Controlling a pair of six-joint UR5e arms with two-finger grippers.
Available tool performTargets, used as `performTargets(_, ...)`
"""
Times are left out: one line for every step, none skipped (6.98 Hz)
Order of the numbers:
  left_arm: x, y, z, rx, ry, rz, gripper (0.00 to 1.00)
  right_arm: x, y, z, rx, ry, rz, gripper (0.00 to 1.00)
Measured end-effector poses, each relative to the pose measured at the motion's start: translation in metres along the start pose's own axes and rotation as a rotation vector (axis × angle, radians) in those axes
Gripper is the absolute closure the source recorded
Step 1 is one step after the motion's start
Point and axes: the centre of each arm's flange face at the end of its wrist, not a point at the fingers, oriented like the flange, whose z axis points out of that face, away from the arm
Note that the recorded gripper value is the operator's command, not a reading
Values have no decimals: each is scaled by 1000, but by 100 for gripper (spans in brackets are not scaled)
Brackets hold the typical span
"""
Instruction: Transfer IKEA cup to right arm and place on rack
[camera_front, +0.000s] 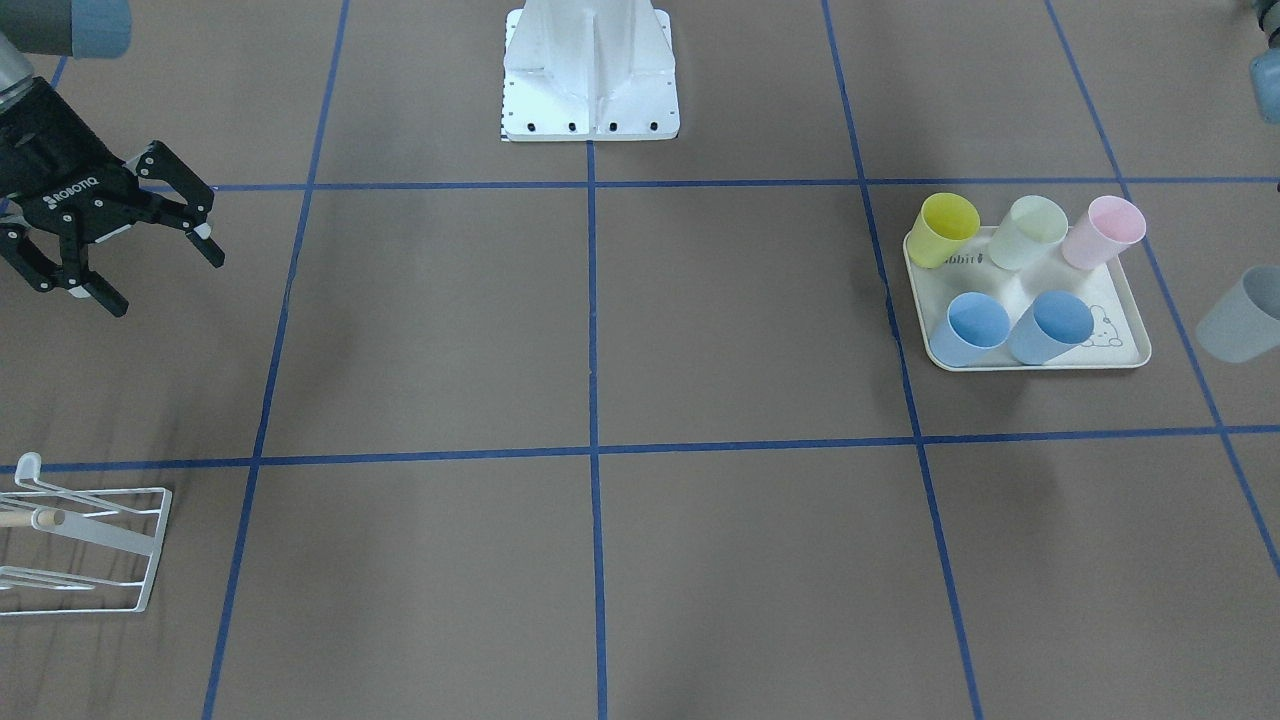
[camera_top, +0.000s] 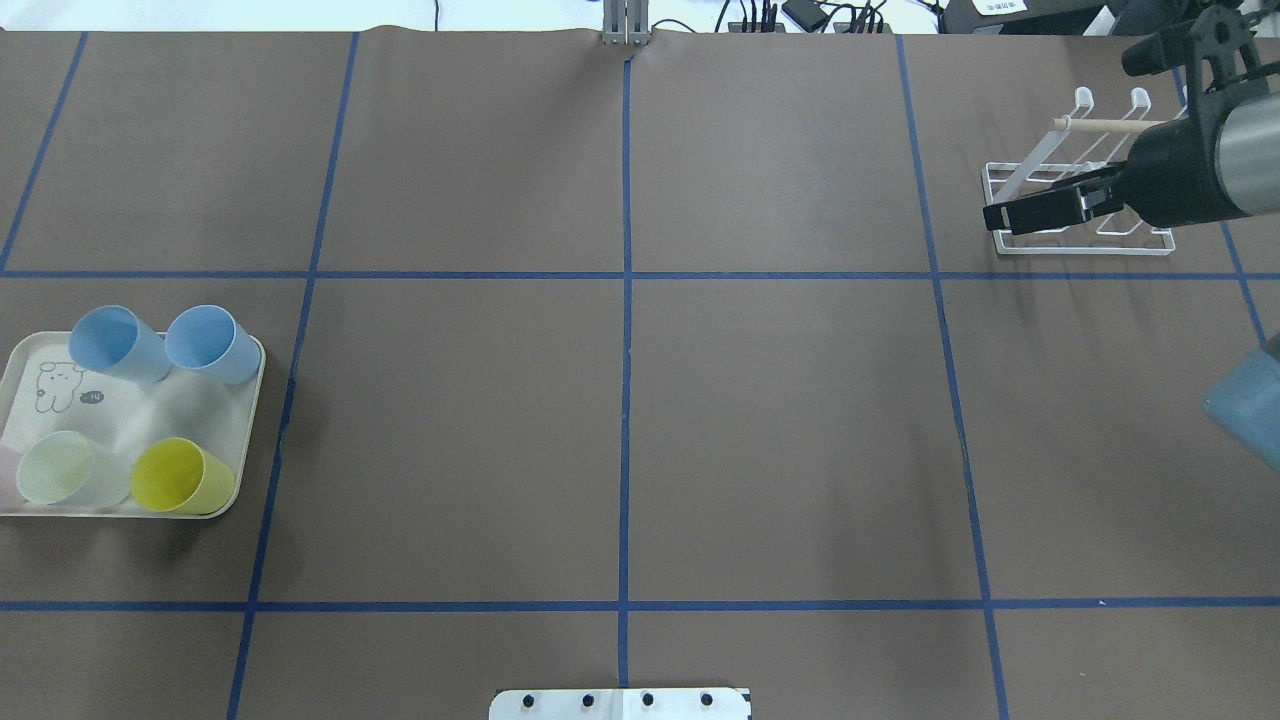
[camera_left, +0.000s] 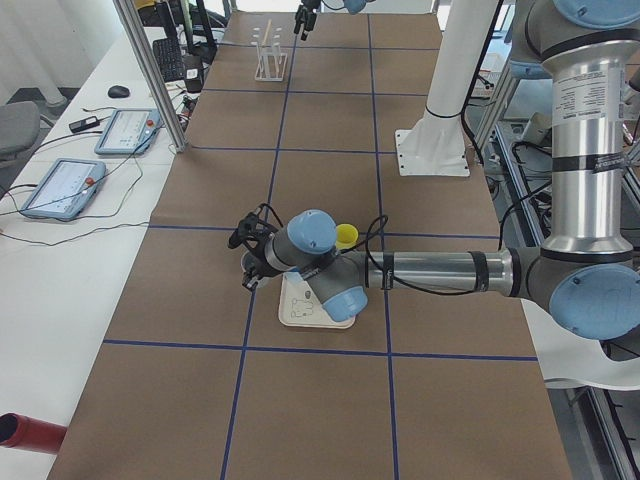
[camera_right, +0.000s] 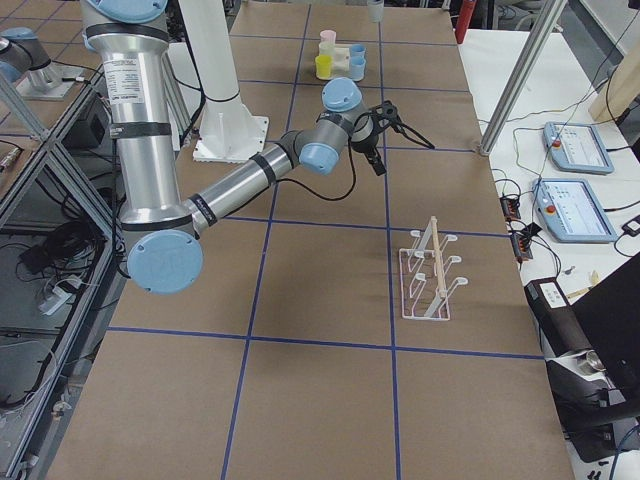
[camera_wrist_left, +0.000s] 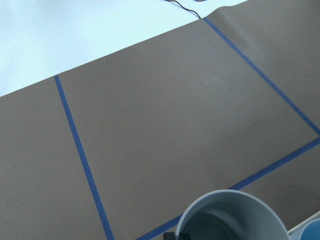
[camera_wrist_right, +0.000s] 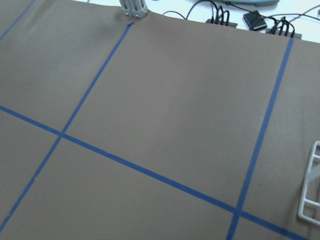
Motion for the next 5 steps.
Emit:
performTargets(31,-22,-15,31,38,-155,100,-2,-2,4,78,-40,-59,1)
performTargets(68,-38,-27,34,111,-301,100,-9,-1,10,151,-62,-118,1)
performTargets(108,-53,-35,2,201,-458,100,-21,2,20,205,-70,-183,1)
performTargets(152,-70,-35,-53,286,-622,100,-39,4,33,245,-67,-240,1)
performTargets(198,-87,-29,-117,355,-770,100,-61,2,45,290,-55,-272,3)
